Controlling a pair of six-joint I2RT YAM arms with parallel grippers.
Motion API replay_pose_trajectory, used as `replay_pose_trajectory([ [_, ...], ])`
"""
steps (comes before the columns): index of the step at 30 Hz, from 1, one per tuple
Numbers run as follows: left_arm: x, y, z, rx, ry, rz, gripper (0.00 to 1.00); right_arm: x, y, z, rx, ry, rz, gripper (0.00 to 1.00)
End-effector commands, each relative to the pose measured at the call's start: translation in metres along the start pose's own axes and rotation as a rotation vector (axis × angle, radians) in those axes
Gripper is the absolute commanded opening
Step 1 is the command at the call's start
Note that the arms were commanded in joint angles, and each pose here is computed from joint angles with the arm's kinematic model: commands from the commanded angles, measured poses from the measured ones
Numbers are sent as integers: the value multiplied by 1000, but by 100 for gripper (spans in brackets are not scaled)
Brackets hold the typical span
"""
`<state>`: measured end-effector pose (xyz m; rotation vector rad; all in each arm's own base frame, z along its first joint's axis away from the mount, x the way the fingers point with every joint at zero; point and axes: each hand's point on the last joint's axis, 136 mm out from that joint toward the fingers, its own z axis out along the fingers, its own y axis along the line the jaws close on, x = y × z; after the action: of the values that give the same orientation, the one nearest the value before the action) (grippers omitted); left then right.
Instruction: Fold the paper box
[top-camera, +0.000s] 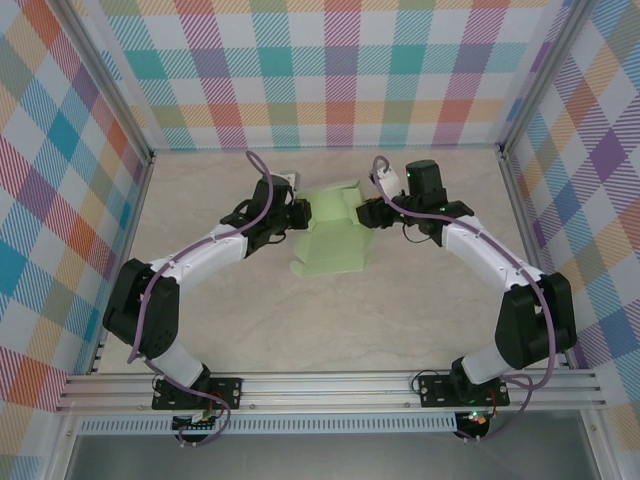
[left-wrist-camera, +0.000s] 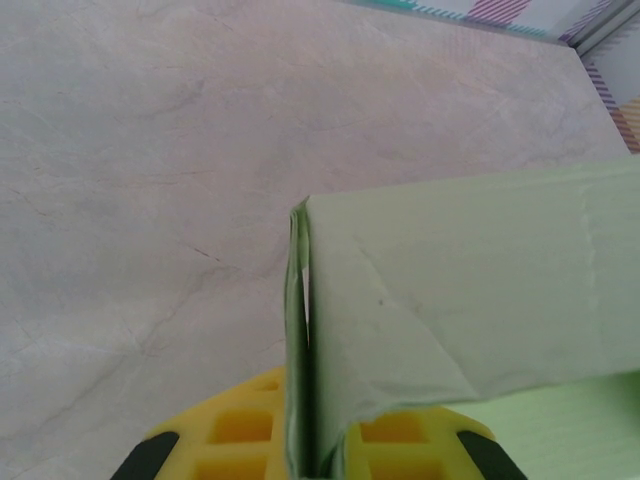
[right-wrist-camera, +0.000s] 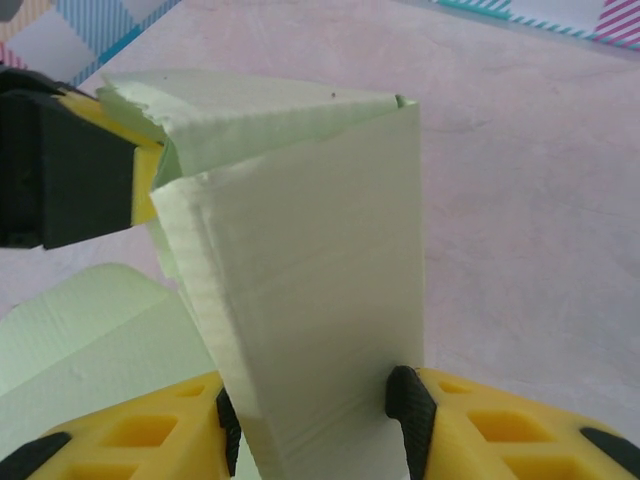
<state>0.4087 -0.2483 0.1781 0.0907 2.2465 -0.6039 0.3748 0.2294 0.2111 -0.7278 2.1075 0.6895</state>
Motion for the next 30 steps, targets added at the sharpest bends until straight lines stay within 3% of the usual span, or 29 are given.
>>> replay_pose_trajectory([
  [1,-7,-20,-8,56,-37,-10,0,-3,-12,9,79,-10,6,47],
  [10,2,-24,-8,21,-36,-25,0,-3,-22,24,218,12,-28,44],
  [22,13,-46,-13,2,-58,-74,0,-2,-42,33,374,-23,10,26],
  [24,12,-46,-17,4,-67,-89,7,0,-41,36,358,-16,11,22],
  [28,2,-45,-36,12,-125,-85,45,5,-36,38,270,-8,31,15],
  [30,-4,-43,-50,16,-166,-72,57,7,-37,37,224,-8,48,11],
])
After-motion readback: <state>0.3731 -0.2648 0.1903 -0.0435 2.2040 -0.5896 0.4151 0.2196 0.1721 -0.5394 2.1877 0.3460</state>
